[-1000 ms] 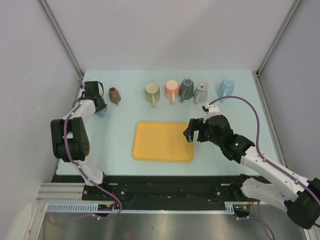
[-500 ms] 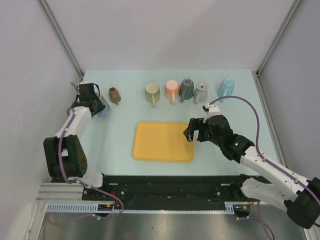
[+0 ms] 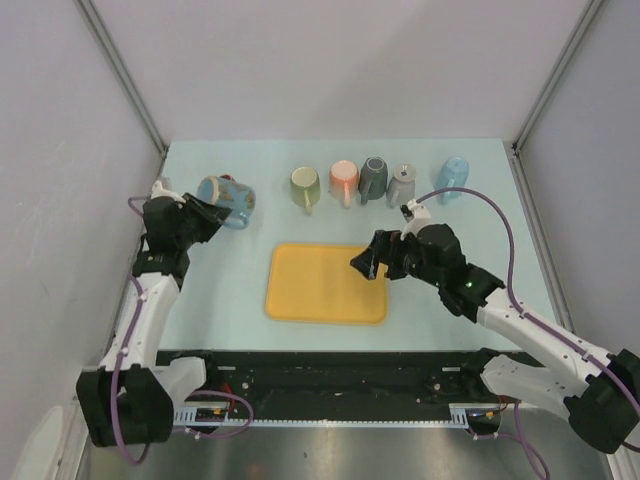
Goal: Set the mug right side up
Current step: Turn over the cup at the center of the board.
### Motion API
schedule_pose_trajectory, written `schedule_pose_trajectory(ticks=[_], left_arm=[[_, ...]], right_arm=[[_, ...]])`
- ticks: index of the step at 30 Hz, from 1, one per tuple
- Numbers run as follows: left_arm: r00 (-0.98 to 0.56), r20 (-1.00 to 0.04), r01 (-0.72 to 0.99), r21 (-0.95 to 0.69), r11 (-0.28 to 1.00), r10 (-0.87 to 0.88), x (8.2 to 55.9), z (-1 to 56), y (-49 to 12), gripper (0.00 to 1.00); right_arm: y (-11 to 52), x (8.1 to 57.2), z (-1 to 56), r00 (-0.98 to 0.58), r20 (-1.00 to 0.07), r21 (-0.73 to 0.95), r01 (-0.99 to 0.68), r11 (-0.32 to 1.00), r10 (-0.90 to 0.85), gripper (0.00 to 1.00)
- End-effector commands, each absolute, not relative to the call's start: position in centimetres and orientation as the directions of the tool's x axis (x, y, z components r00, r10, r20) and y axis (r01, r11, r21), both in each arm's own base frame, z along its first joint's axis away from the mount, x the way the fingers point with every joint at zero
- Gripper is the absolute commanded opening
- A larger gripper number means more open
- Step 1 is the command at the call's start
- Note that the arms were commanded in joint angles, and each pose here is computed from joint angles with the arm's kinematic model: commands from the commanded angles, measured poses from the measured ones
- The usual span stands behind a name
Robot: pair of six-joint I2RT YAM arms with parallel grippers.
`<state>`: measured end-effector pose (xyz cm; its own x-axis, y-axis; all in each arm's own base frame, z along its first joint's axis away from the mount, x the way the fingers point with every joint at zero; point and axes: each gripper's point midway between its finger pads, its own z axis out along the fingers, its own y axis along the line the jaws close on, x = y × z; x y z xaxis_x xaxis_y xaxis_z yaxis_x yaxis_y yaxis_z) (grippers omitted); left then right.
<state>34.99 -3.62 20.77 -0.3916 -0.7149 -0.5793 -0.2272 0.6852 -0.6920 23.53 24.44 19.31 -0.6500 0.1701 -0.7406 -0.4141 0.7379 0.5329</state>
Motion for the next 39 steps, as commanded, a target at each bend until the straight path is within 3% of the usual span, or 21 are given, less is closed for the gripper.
schedule_pose_trajectory(ticks=[1, 10, 13, 20, 39], left_arm=[[-0.354, -0.529, 0.261, -0.848, 0.462, -0.771, 33.2, 32.2, -10.6, 0.00], [-0.446, -0.498, 0.545, -0.810, 0.215, -0.744, 26.0, 37.6, -18.1, 0.00], [-0.444, -0.494, 0.581, -0.794, 0.180, -0.748, 24.5, 38.2, -19.0, 0.00], [-0.477, -0.461, 0.604, -0.790, 0.102, -0.749, 22.5, 38.5, -20.4, 0.00], [-0.559, -0.453, 0.613, -0.790, 0.022, -0.694, 19.5, 38.7, -23.5, 0.00]], right_arm=[[27.7, 22.4, 26.1, -0.638, -0.715, 0.678, -0.537, 0.502, 0.284, 1.00], [30.1, 18.2, 32.2, -0.692, -0.609, 0.777, -0.618, 0.117, 0.387, 0.95], [30.9, 17.4, 33.1, -0.706, -0.590, 0.781, -0.622, 0.056, 0.391, 0.92], [31.9, 17.0, 35.0, -0.697, -0.577, 0.763, -0.646, -0.022, 0.426, 0.88], [34.0, 19.8, 35.0, -0.660, -0.614, 0.736, -0.677, 0.013, 0.434, 0.75]])
